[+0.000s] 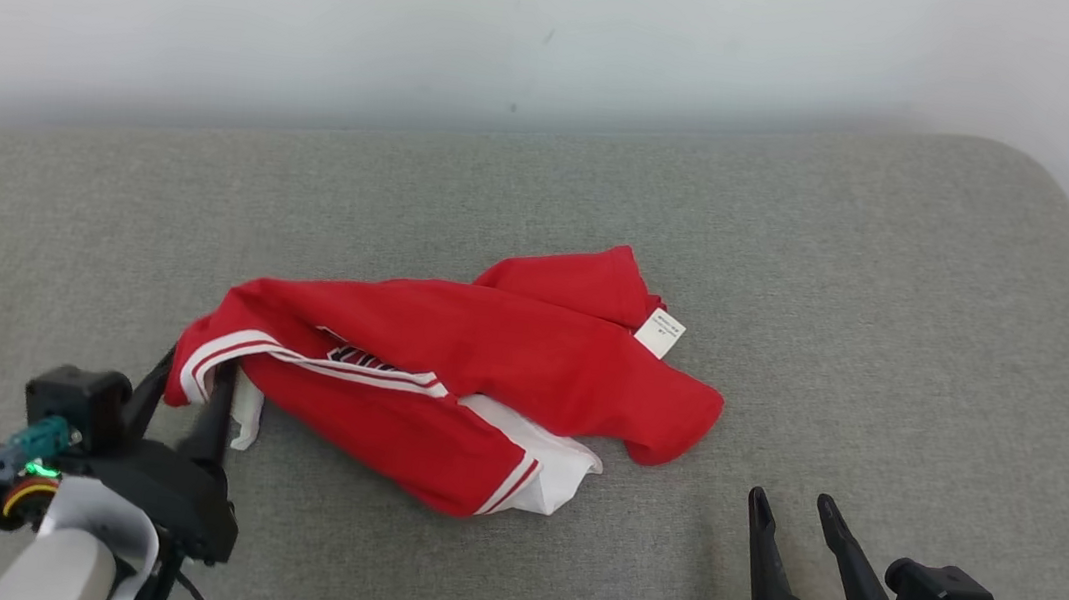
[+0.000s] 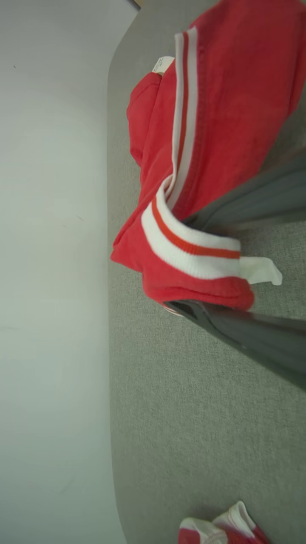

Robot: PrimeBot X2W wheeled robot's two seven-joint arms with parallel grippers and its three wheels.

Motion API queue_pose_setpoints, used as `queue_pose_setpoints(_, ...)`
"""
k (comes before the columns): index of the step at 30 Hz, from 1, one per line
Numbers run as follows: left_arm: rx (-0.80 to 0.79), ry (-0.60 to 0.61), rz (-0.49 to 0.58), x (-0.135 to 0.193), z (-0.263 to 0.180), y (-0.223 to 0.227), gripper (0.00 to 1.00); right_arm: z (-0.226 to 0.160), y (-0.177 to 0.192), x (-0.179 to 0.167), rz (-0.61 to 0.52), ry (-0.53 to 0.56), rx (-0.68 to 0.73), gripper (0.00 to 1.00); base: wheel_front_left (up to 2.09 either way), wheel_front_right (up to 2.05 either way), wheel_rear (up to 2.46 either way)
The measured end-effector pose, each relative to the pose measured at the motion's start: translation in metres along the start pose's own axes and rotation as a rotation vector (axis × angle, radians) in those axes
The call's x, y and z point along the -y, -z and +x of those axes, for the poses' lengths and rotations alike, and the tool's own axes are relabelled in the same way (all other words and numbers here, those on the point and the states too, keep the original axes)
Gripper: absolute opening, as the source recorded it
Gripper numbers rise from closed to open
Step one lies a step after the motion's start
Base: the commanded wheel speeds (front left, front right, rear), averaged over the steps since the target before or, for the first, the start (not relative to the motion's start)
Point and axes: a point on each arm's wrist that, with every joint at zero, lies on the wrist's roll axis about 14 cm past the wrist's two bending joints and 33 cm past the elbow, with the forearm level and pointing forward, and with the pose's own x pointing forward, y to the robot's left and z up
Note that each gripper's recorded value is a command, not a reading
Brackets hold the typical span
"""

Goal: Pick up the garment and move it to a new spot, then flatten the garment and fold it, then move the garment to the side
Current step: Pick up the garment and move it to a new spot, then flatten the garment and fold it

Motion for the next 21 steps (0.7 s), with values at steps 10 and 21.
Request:
queue_pose_setpoints(10,0.019,-0.032,-0.057,0.007,-0.027,0.016,1.00,0.005,0.001,-0.010,0.000,-0.033,-0.008,1.00,0.00,0.00,0.00)
queue_pose_setpoints(21,-0.012,0.074,-0.108,0.065,-0.048,0.024,1.00,-0.001,0.000,-0.014,0.001,-0.042,-0.008,1.00,0.00,0.00,0.00)
